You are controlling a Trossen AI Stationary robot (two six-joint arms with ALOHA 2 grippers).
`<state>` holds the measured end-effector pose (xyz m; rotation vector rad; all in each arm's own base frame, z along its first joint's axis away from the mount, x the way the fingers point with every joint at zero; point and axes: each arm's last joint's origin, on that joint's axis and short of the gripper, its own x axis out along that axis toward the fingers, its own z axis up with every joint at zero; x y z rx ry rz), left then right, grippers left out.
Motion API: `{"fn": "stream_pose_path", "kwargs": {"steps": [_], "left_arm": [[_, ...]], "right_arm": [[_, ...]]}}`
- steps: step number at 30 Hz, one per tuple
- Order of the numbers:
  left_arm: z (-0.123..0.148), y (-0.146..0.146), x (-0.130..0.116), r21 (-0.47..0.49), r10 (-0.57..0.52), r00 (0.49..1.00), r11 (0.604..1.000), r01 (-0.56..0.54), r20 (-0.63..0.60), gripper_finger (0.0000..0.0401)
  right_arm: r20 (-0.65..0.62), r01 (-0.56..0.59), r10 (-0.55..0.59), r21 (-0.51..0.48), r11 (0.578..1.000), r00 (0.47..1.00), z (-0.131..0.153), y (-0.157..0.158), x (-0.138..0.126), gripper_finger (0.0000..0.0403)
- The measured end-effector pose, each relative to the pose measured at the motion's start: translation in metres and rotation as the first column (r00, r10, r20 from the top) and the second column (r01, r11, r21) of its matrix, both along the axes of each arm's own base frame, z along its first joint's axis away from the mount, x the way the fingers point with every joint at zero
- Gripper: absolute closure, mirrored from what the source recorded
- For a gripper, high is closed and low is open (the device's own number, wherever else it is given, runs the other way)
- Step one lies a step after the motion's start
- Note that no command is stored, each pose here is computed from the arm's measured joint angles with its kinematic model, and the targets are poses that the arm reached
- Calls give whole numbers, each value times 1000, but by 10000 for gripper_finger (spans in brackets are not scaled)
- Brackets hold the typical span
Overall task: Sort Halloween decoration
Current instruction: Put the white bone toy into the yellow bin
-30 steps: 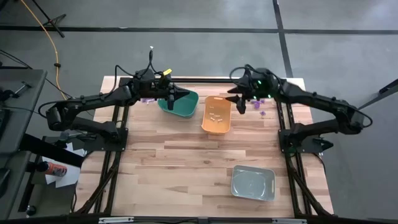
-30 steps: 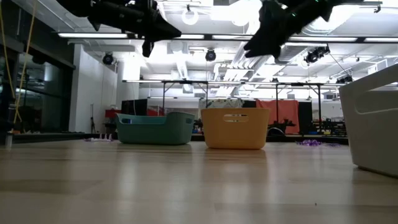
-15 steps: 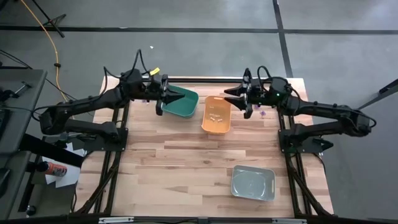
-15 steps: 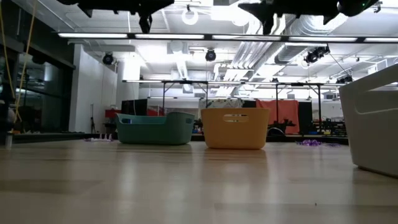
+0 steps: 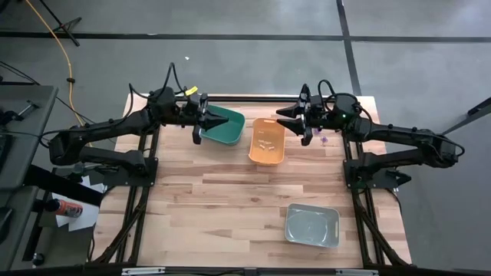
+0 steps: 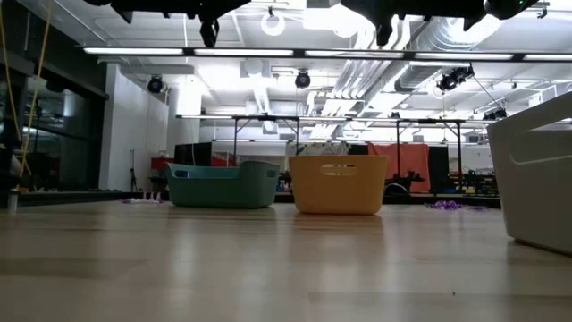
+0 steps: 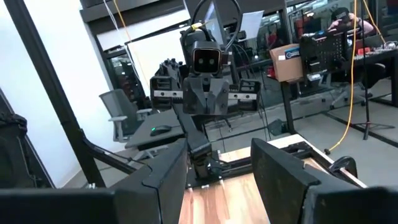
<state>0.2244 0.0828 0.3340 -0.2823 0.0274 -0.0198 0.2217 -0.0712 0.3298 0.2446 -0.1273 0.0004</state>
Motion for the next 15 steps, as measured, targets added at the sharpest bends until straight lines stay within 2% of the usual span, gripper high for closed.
{"fn": "stream_pose_path", "kwargs": {"steps": [4,6,9,12,15], "left_arm": [[0,1,0,-53,39,999,998,-39,-1,400],[1,6,-1,-71,129,991,989,-130,-18,394],[9,20,-8,-28,284,955,958,-287,-86,373],[15,38,-21,29,450,865,890,-455,-220,341],[8,57,-37,63,556,722,808,-586,-411,304]], "right_arm": [[-6,0,0,0,1000,1000,0,0,0,231],[-14,1,-1,4,1000,1000,-1,0,0,231],[-41,1,0,13,1000,999,-4,0,1,231],[-64,2,0,22,1000,998,-6,0,1,231],[-83,2,0,29,1000,997,-8,0,1,231]]}}
